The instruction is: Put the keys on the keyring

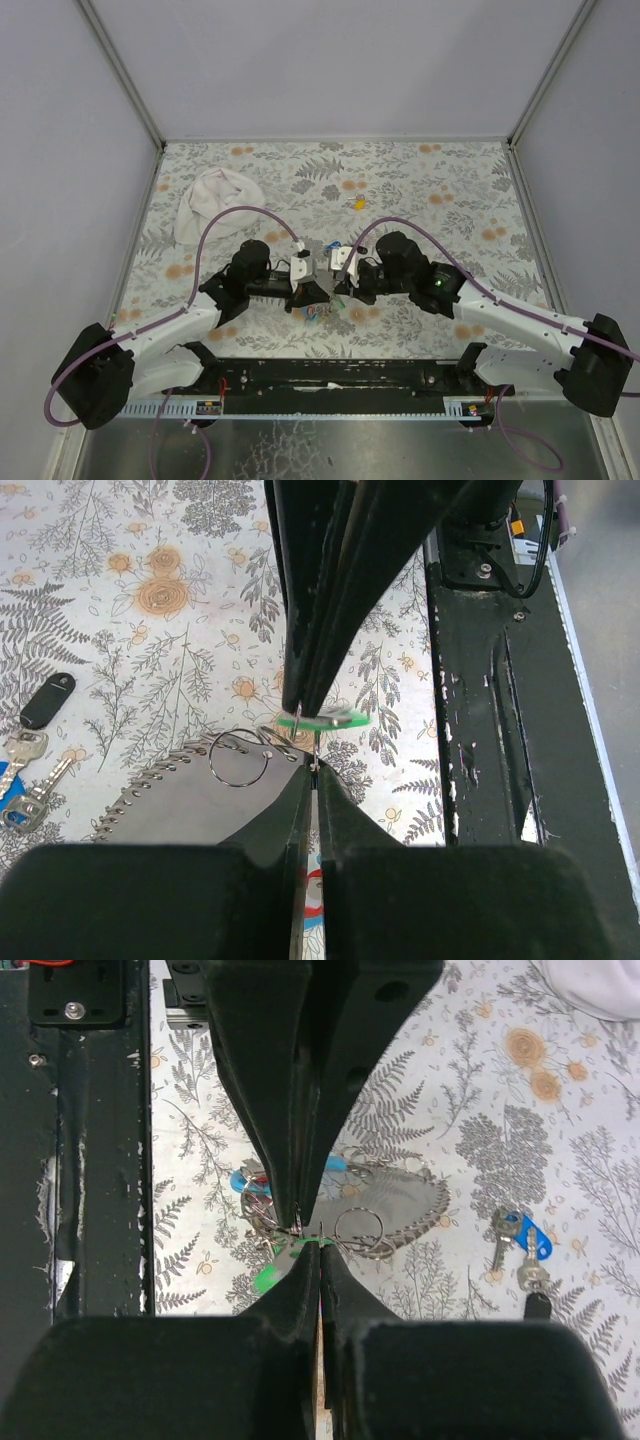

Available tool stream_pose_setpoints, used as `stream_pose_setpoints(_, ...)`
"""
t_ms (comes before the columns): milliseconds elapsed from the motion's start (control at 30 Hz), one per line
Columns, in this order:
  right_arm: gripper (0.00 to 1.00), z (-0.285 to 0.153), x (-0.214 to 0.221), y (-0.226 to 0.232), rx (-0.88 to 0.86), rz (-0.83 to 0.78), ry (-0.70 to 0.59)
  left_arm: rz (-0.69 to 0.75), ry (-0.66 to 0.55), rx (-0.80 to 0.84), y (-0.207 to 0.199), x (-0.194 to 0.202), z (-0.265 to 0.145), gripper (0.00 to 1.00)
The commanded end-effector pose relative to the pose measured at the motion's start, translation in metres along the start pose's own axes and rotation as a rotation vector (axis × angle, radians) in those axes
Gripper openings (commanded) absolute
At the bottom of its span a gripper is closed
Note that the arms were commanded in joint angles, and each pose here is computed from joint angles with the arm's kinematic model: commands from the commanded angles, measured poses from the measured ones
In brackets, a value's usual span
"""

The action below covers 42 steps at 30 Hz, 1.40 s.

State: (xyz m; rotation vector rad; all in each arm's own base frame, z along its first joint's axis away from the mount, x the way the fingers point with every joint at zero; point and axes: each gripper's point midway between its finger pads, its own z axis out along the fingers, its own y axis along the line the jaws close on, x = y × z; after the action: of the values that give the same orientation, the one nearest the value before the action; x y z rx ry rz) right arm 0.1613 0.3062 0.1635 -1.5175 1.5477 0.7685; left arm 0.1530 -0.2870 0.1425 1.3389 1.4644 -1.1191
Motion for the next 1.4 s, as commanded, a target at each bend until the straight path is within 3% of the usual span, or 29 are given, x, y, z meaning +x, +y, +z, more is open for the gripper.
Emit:
stream_pose_setpoints(0, 0.0, -0.018, -0.009, -0.011, 0.09, 0.0, -0.003, 0.086, -0.072, -0.012, 0.004, -0.023, 0.0, 0.0)
stream_pose_setpoints(833, 0.0, -0.009, -0.003, 0.011, -0.045, 0.036, 0.018, 0.092, -0.08, 0.004, 0.002, -0.026, 0.001, 0.0)
stream_pose_setpoints(1367, 0.0, -0.012, -0.002, 0.004, 0.003, 0.044, 0.021, 0.09, -0.079, 0.014, 0.0, -0.025, 0.001, 0.0)
